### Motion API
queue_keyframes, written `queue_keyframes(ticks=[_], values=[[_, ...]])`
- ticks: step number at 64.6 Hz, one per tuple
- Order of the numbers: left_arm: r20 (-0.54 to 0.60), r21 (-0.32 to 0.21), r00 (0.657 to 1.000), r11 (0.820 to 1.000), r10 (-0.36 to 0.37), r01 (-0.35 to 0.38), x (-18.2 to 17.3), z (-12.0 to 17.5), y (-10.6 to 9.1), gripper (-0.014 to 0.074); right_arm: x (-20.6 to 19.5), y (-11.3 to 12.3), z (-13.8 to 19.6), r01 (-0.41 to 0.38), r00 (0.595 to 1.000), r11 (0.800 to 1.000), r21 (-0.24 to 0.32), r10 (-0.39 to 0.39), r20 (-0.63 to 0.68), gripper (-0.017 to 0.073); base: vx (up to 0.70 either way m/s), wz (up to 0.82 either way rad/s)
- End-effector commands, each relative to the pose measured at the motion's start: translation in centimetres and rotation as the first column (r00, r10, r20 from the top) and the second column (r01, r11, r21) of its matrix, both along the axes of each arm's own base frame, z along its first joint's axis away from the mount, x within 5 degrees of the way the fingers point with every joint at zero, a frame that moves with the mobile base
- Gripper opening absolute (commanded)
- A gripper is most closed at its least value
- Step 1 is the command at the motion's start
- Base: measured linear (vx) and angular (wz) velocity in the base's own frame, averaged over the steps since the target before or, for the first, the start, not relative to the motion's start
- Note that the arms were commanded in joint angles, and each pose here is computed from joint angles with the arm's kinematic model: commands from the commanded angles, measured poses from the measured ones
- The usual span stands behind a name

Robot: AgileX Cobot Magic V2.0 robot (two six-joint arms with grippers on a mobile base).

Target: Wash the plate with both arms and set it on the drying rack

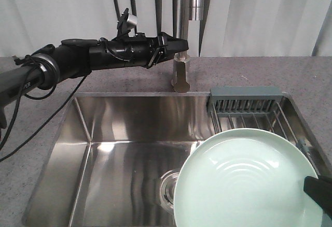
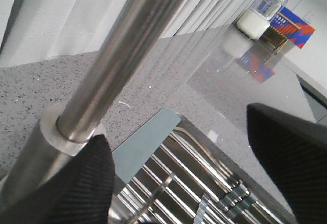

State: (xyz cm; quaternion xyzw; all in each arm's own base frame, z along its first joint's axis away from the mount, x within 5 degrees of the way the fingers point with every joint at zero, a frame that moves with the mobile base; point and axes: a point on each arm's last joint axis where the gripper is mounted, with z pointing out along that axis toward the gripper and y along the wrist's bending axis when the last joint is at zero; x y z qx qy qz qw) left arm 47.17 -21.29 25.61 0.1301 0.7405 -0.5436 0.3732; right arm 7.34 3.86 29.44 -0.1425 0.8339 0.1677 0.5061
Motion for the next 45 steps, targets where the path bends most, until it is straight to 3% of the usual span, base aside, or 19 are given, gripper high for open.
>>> queue_keyframes(ticks=[1,30,45], values=[[0.06,-0.132,0.998,0.991,-0.026,0.034,-1.0,4.7,-0.3,0.0538,0.3,-0.1,1.3,0.034,0.997,0.999,0.042,-0.036,0.062,-0.0001,0.0,0.0],[0.043,-0.117,0.995,0.988,-0.094,0.098,-2.0,3.4,-2.8,0.0538,0.3,-0.1,1.3,0.033,0.997,0.999,0.041,-0.035,0.061,-0.0001,0.0,0.0],[0.059,-0.11,0.978,0.972,-0.201,0.206,-3.0,3.4,-3.2,0.0506,0.3,-0.1,1.2,0.032,0.998,0.999,0.041,-0.034,0.06,-0.0001,0.0,0.0]])
